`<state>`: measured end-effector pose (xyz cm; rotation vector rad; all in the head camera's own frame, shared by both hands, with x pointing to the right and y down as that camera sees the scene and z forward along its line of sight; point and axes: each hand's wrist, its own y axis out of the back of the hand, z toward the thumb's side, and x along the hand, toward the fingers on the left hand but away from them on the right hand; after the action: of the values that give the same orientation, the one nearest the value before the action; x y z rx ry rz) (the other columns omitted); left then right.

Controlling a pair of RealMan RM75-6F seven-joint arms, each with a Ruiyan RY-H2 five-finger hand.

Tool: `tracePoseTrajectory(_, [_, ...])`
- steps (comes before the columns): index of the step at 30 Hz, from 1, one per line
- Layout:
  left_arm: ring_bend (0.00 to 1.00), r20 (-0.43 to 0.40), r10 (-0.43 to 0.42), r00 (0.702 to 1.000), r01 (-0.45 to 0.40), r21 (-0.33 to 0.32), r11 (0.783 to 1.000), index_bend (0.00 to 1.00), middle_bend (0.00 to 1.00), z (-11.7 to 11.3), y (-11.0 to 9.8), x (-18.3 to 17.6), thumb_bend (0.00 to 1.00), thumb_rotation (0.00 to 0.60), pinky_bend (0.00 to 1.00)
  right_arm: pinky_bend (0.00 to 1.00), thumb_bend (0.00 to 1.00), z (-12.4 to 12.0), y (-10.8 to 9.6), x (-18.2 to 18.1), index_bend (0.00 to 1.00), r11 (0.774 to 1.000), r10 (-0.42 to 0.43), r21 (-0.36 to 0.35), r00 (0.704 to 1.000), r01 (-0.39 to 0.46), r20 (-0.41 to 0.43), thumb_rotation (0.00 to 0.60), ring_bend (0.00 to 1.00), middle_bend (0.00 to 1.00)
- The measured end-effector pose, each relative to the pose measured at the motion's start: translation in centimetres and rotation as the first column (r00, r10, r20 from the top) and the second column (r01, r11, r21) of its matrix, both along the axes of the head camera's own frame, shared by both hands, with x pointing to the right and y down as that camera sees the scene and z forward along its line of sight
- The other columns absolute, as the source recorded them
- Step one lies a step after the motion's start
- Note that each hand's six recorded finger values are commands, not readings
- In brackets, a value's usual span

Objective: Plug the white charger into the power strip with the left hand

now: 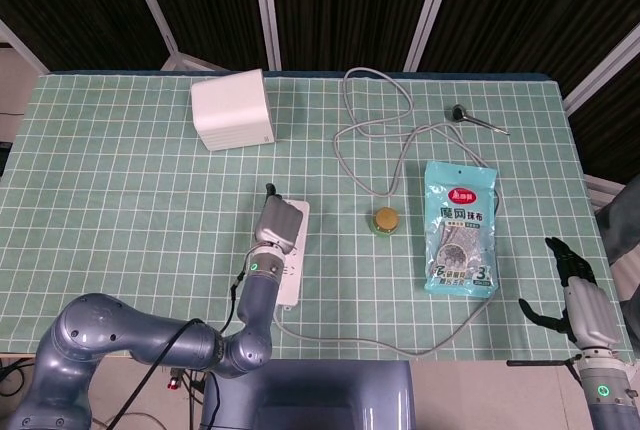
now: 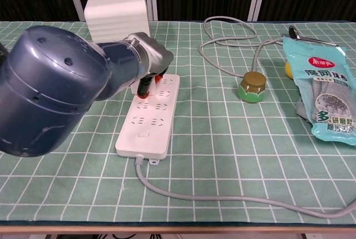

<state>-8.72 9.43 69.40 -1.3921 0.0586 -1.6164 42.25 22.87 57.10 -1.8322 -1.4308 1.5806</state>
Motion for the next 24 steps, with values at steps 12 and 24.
tracePoseTrajectory(12, [0.00,0.017,-0.046,0.999,0.046,0.037,0.998,0.00,0.02,-1.6,-2.1,-2.1,0.00,0.600,0.00,0.00,0.34,-0.1,0.0,0.0,0.00,1.000,-0.001,0.002,1.000,0.001,-0.004,0.600,0.00,0.00])
tracePoseTrajectory(24, [0.18,-0.280,-0.264,0.923,0.268,-0.023,0.963,0.21,0.25,-5.2,-3.6,-3.6,0.19,0.600,0.24,0.00,0.34,-0.1,0.1,0.0,0.00,1.000,-0.002,0.001,1.000,0.002,-0.009,0.600,0.00,0.00])
